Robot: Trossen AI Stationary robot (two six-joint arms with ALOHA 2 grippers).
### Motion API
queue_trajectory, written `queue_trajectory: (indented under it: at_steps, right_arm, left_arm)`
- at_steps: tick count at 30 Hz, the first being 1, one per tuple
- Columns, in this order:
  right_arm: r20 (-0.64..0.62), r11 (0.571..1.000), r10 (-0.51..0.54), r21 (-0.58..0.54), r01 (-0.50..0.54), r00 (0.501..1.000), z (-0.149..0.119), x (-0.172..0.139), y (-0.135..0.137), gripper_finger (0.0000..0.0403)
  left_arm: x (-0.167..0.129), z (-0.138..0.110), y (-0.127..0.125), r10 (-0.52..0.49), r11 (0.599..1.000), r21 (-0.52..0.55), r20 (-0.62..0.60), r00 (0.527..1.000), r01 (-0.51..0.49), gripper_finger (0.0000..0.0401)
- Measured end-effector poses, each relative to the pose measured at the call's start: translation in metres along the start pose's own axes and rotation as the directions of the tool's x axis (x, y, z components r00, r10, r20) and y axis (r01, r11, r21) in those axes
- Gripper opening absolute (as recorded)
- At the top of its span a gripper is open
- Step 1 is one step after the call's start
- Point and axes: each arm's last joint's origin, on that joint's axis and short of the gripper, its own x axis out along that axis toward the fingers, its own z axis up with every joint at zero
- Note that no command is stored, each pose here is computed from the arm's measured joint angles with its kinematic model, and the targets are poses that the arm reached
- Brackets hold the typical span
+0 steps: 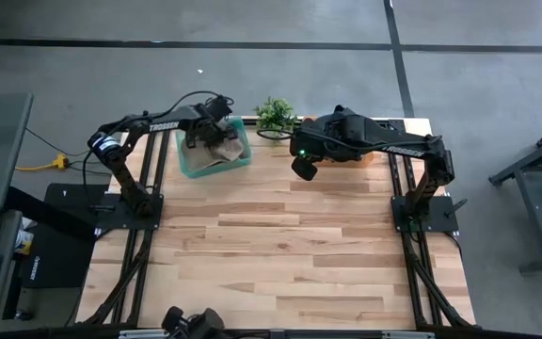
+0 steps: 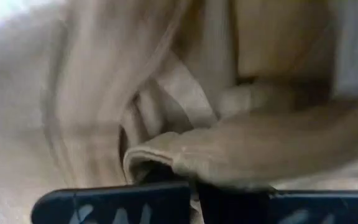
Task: Pick & Place hat
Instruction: Put the brown cap into the blue bin
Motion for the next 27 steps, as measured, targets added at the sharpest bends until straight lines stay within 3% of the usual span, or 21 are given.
queue_trajectory:
  at_steps: [11,27]
  right_arm:
    - [-0.001,1.000,-0.004,-0.009,0.004,1.000,0.001,0.001,-0.002,0.0000]
    - [-0.001,1.000,-0.002,-0.009,0.002,1.000,0.001,0.001,-0.002,0.0000]
  left_arm:
    - [0.004,-0.017,-0.007,-0.018,0.997,0.073,-0.001,1.000,0.018,0.0000]
    - [-0.027,0.002,-0.025,-0.012,0.991,0.130,0.050,0.999,0.005,0.0000]
